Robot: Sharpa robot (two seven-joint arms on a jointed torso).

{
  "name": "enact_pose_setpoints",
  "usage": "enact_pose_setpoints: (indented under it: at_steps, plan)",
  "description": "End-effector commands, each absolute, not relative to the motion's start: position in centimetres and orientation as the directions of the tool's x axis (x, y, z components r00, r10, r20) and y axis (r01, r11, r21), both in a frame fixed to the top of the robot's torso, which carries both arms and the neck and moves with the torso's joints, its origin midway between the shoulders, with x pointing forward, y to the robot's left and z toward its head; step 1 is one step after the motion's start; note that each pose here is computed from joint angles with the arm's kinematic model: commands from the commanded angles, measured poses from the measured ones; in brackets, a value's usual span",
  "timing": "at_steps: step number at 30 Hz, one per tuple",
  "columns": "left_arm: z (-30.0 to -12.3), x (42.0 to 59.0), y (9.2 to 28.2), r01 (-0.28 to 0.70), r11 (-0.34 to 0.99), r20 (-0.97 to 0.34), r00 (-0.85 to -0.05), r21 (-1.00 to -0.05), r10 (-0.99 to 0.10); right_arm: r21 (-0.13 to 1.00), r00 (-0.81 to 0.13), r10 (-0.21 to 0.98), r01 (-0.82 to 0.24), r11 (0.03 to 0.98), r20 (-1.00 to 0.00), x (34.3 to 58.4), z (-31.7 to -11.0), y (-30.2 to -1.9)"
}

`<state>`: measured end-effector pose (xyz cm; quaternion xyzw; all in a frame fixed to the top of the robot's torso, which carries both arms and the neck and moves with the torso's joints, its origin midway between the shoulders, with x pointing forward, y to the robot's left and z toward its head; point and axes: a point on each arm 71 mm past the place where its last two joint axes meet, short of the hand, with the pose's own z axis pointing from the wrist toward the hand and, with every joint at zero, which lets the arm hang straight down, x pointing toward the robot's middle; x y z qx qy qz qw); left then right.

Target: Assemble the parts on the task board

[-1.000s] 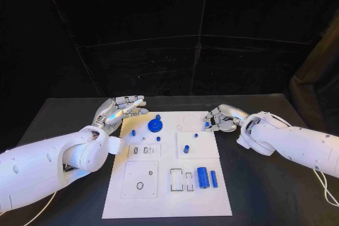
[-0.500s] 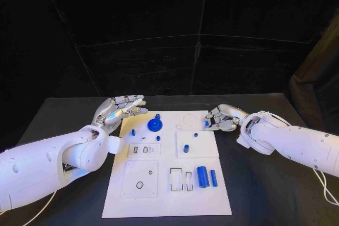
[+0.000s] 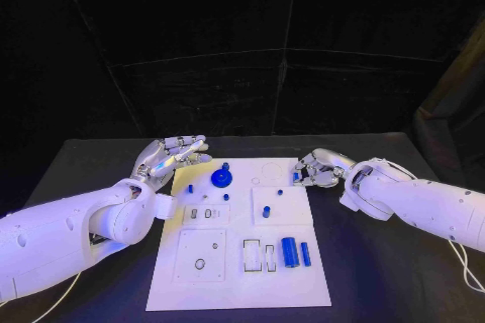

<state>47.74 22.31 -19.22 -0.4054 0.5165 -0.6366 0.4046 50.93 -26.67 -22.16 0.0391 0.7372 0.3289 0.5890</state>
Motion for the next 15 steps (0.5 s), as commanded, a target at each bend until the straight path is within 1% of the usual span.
enact_pose_setpoints:
  at_steps: [1, 11, 15]
  plan:
    - [-19.11, 47.72, 22.18, 0.098, -0.149, 0.105, -0.356, -0.984, -0.928, 0.521, -0.308, 0.431, -0.339, 0.783, -0.848, 50.92, -22.13, -26.57]
    - [-19.12, 47.71, 22.19, 0.097, -0.148, 0.105, -0.356, -0.984, -0.929, 0.517, -0.302, 0.429, -0.346, 0.783, -0.851, 50.92, -22.09, -26.48]
    - [-19.12, 47.71, 22.20, 0.098, -0.148, 0.105, -0.356, -0.984, -0.929, 0.516, -0.278, 0.438, -0.361, 0.777, -0.855, 50.92, -21.88, -26.41]
